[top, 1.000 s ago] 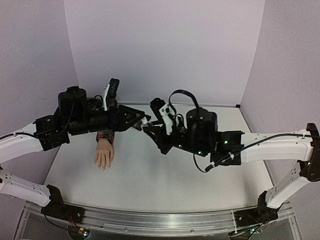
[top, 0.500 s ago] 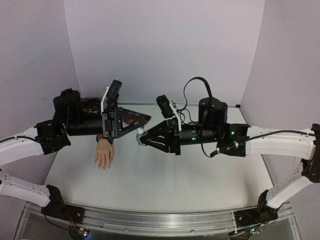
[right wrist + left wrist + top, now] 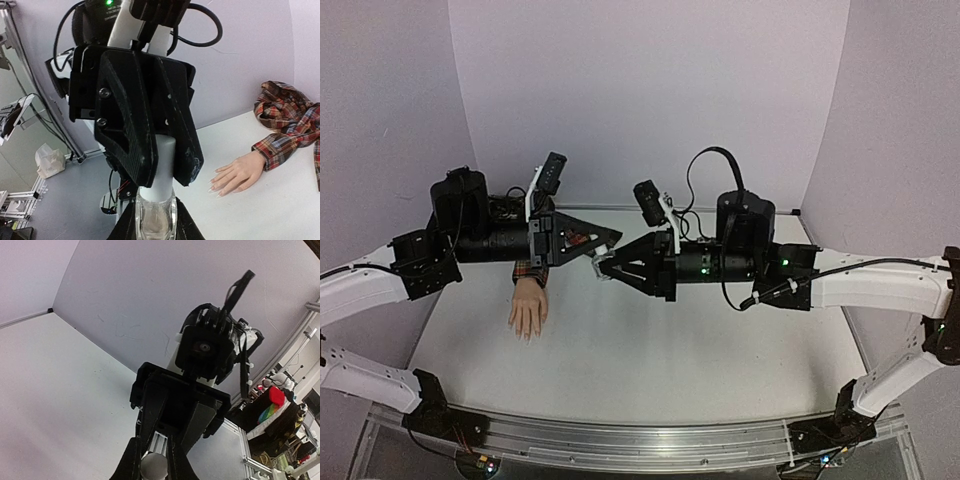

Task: Paint the nails

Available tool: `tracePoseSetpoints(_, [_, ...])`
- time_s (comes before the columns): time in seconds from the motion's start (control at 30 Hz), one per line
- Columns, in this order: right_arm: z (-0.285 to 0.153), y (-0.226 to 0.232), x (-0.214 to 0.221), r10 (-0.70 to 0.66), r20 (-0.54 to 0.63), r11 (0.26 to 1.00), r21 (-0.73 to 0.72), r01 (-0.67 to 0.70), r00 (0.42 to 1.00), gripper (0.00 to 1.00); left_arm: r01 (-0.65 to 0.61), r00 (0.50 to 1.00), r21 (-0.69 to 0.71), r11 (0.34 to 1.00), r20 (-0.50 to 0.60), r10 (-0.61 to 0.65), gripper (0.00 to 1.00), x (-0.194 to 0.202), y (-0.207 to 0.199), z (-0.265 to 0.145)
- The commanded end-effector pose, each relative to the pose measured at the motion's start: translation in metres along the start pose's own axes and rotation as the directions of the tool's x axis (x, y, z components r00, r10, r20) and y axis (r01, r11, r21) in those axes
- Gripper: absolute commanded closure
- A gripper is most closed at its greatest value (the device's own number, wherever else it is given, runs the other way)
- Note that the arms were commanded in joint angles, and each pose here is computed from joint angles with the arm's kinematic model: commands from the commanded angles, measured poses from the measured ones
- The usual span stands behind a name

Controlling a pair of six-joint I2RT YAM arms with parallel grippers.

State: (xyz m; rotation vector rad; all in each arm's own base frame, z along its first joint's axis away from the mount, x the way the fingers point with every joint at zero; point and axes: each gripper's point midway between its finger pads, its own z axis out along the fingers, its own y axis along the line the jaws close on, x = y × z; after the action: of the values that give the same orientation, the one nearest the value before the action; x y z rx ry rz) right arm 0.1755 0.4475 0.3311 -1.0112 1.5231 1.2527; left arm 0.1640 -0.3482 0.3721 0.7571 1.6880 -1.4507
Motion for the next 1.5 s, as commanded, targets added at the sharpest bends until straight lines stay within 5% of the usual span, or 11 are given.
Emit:
tracePoseSetpoints(0.0, [-0.010,-0.076,-0.037,-0.157,0.101,0.789,0.612,0.063,0.982,1.00,0.039,0.998,-0.185,0.982,0.054,-0.030,1.00,-0.023,0.021,0.007])
tracePoseSetpoints(0.1, [-0.035,-0.101,-0.047,-0.261,-0.019,0.352,0.929,0.113,0.965,1.00,0.116,0.991,-0.464,0.878,0.120,-0.067,1.00,-0.030,0.070,0.006])
tracePoseSetpoints(0.2, [-0.023,-0.101,-0.050,-0.287,-0.097,0.245,0.954,0.171,0.953,1.00,0.142,0.988,-0.552,0.821,0.125,-0.088,1.00,-0.029,0.090,0.010])
tracePoseSetpoints(0.3, [0.000,-0.090,-0.044,-0.308,-0.098,0.405,0.887,0.223,0.946,1.00,0.121,0.991,-0.444,0.888,0.106,-0.082,0.93,-0.030,0.071,0.021])
tracePoseSetpoints(0.47, [0.020,-0.036,-0.026,-0.355,-0.035,0.788,0.527,0.319,0.934,1.00,0.075,0.992,-0.212,0.974,0.117,-0.051,0.48,-0.030,0.024,0.009])
tracePoseSetpoints(0.57, [0.015,0.003,-0.011,-0.329,-0.007,0.919,0.227,0.322,0.944,1.00,0.037,0.995,-0.040,0.998,0.090,-0.034,0.24,-0.025,-0.006,-0.001])
tracePoseSetpoints(0.7, [-0.002,0.031,-0.008,-0.241,0.027,0.970,-0.028,0.242,0.970,1.00,0.014,0.996,0.122,0.992,0.085,-0.025,0.15,-0.018,-0.033,-0.013])
tracePoseSetpoints(0.87, [-0.009,0.038,-0.015,-0.208,0.041,0.971,-0.113,0.211,0.977,1.00,0.003,0.997,0.144,0.990,0.074,-0.013,0.26,-0.016,-0.036,-0.014])
tracePoseSetpoints(1.2, [-0.007,0.024,-0.026,-0.165,0.053,0.984,-0.061,0.168,0.985,1.00,-0.020,0.999,0.128,0.992,0.049,0.013,0.69,-0.021,-0.036,-0.009])
tracePoseSetpoints(1.3, [-0.003,0.008,-0.031,-0.155,0.060,0.988,0.026,0.154,0.986,1.00,-0.015,0.999,0.115,0.993,0.034,0.012,0.73,-0.017,-0.033,-0.007])
tracePoseSetpoints(1.47, [-0.007,-0.055,-0.044,-0.111,0.112,0.914,0.402,0.057,0.988,1.00,0.004,0.999,-0.034,0.999,0.035,-0.003,1.00,-0.021,-0.005,0.002])
